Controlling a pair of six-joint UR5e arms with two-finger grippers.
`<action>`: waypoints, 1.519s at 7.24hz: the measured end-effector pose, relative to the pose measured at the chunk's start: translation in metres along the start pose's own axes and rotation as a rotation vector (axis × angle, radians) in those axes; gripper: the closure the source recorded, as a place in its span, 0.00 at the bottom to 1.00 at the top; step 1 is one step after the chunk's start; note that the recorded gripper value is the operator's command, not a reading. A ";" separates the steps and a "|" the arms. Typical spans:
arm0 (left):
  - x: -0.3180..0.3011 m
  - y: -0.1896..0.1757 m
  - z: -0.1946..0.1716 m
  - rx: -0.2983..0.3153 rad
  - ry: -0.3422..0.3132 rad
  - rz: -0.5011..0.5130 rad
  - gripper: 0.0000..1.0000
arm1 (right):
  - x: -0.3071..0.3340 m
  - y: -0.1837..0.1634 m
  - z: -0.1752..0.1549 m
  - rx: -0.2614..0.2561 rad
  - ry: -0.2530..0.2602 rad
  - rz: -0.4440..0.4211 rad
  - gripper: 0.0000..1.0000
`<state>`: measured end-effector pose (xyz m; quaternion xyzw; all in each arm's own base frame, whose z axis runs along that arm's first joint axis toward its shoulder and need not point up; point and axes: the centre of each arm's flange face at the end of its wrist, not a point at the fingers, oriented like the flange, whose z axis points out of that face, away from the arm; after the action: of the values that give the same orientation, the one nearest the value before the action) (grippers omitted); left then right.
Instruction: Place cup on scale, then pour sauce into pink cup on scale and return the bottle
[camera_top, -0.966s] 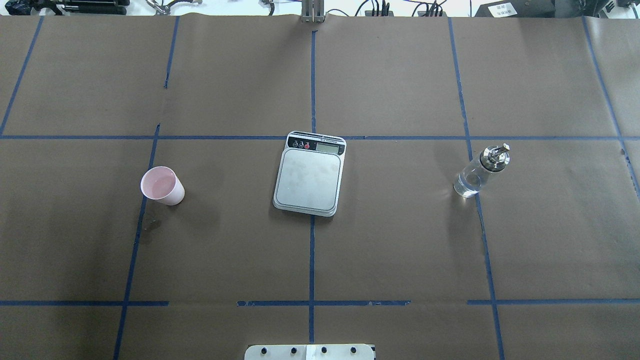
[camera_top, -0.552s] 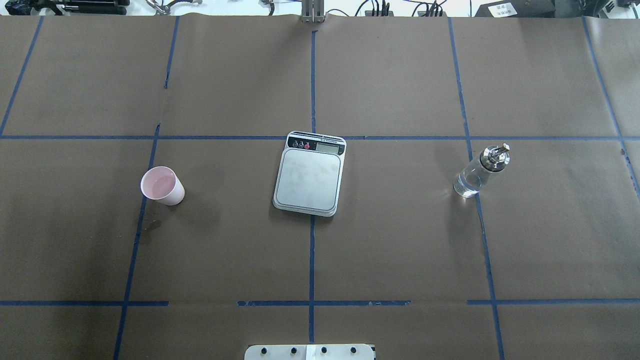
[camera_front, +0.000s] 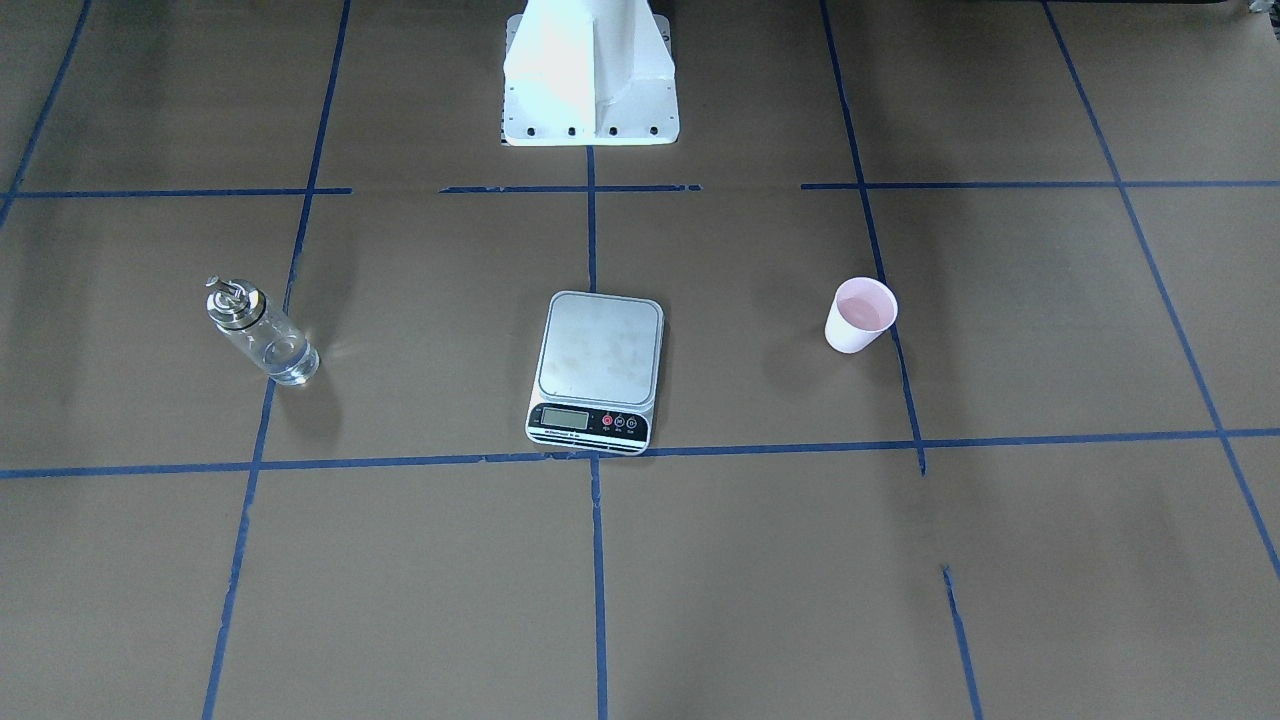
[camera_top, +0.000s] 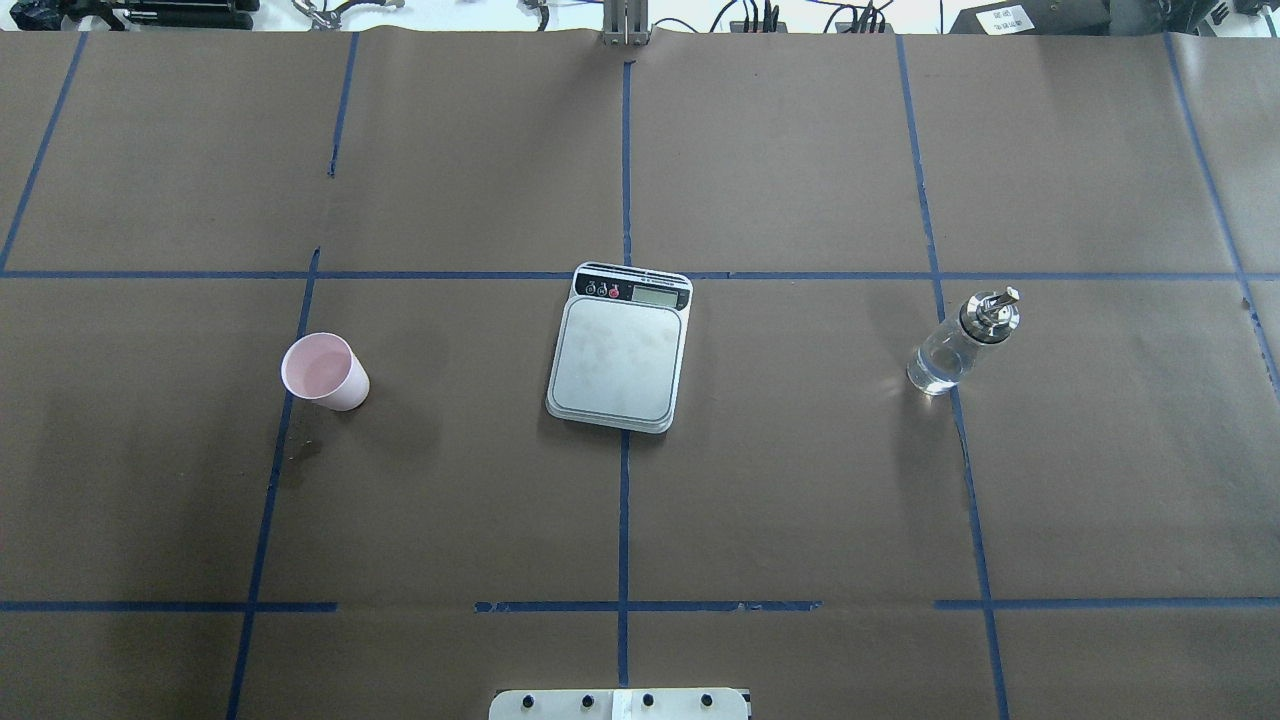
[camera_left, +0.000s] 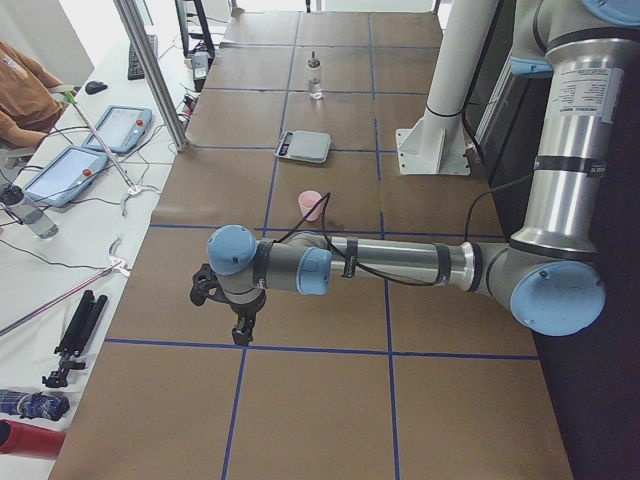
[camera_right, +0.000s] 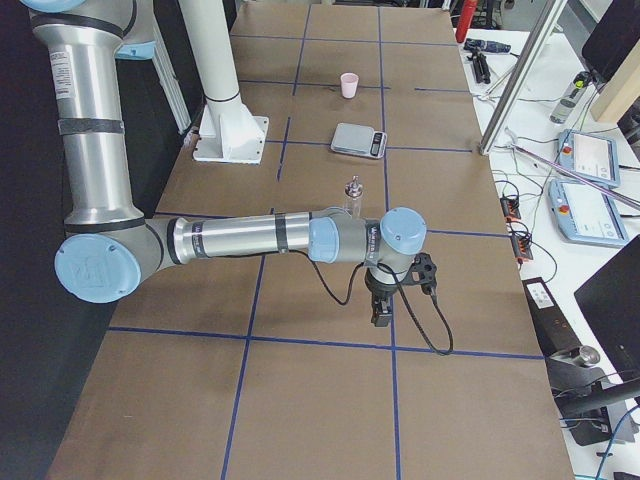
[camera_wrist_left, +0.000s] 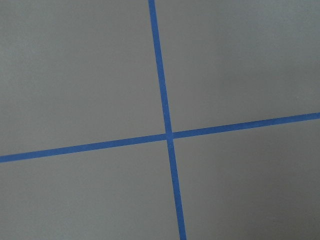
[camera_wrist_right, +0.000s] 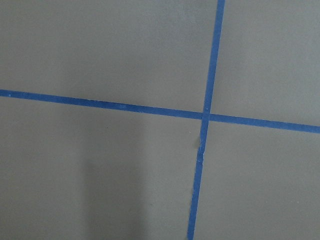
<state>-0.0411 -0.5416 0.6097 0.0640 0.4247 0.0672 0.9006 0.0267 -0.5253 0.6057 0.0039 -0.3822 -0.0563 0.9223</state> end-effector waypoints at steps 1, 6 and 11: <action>0.023 -0.011 0.005 0.002 0.049 0.026 0.00 | -0.002 -0.001 0.000 0.001 0.000 -0.004 0.00; 0.175 -0.032 0.039 0.022 0.243 0.081 0.00 | -0.007 -0.006 0.009 0.065 -0.071 -0.083 0.00; 0.370 0.007 0.103 0.083 0.124 -0.045 0.00 | -0.030 -0.008 0.021 0.082 -0.120 -0.166 0.00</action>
<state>0.2710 -0.4755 0.3961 0.0876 0.4835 0.0331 0.8703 -0.0101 -0.5294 0.5990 0.0697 -0.4371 -0.1168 0.8890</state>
